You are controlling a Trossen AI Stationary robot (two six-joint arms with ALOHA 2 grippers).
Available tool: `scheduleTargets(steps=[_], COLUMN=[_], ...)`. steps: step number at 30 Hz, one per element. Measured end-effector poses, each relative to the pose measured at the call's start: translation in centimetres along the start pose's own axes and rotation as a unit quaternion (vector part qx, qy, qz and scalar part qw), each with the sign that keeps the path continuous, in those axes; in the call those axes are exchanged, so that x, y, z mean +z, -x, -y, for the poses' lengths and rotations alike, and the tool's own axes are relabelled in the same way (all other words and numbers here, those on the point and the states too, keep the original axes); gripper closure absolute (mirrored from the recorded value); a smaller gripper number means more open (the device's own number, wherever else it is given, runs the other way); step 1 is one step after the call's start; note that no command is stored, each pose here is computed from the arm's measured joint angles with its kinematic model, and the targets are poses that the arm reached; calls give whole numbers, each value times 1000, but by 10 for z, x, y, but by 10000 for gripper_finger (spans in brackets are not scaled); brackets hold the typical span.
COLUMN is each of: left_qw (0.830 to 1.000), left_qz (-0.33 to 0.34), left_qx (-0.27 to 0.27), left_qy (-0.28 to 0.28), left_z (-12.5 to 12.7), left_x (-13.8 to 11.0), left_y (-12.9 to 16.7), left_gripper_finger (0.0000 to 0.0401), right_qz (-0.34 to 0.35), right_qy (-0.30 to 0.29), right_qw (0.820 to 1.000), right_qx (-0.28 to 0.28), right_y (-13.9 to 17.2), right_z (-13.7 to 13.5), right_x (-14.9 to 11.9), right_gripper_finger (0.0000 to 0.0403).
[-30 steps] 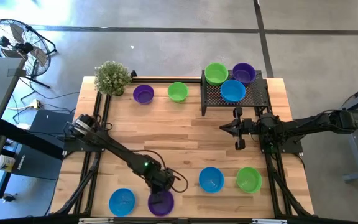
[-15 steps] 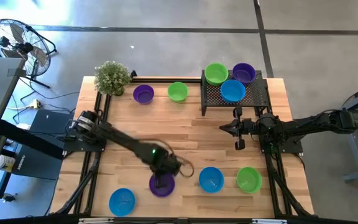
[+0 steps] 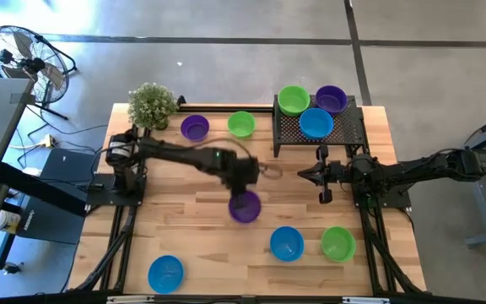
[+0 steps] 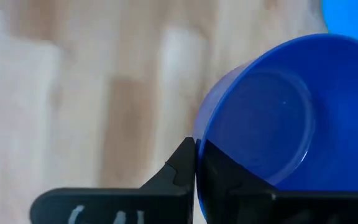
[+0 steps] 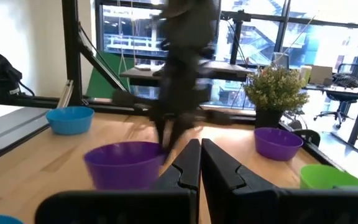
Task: Pick & Place Mini bowls
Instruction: Stack the purple bowl on the other purple bowls on the shelf
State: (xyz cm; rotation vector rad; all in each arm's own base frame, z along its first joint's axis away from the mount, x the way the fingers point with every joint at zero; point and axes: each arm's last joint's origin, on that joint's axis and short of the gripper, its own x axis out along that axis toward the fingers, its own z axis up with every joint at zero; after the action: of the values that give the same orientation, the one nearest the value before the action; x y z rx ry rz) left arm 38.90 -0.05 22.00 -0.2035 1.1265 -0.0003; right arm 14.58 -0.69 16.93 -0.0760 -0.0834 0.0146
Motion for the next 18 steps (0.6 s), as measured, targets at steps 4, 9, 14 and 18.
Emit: scheduleTargets(steps=[4,9,14,18], left_qw=[997,990,990,991], left_qz=[74,140,136,126], left_qx=[1,-3,-17,-14], left_qy=[34,36,38,42], left_z=[-33,-56,-68,-73], left_x=[17,31,32,31], left_y=[5,10,-15,-28], left_gripper_finger=[400,400,400,400], right_qz=[-3,-4,-4,-5], right_qy=[-10,-27,-35,-37], right_qw=[1000,1000,999,999], right_qx=[-9,-11,-13,-24], right_y=[0,0,0,0], right_z=[1,1,1,1], right_x=[-1,-1,-1,-1], right_gripper_finger=[402,402,401,402])
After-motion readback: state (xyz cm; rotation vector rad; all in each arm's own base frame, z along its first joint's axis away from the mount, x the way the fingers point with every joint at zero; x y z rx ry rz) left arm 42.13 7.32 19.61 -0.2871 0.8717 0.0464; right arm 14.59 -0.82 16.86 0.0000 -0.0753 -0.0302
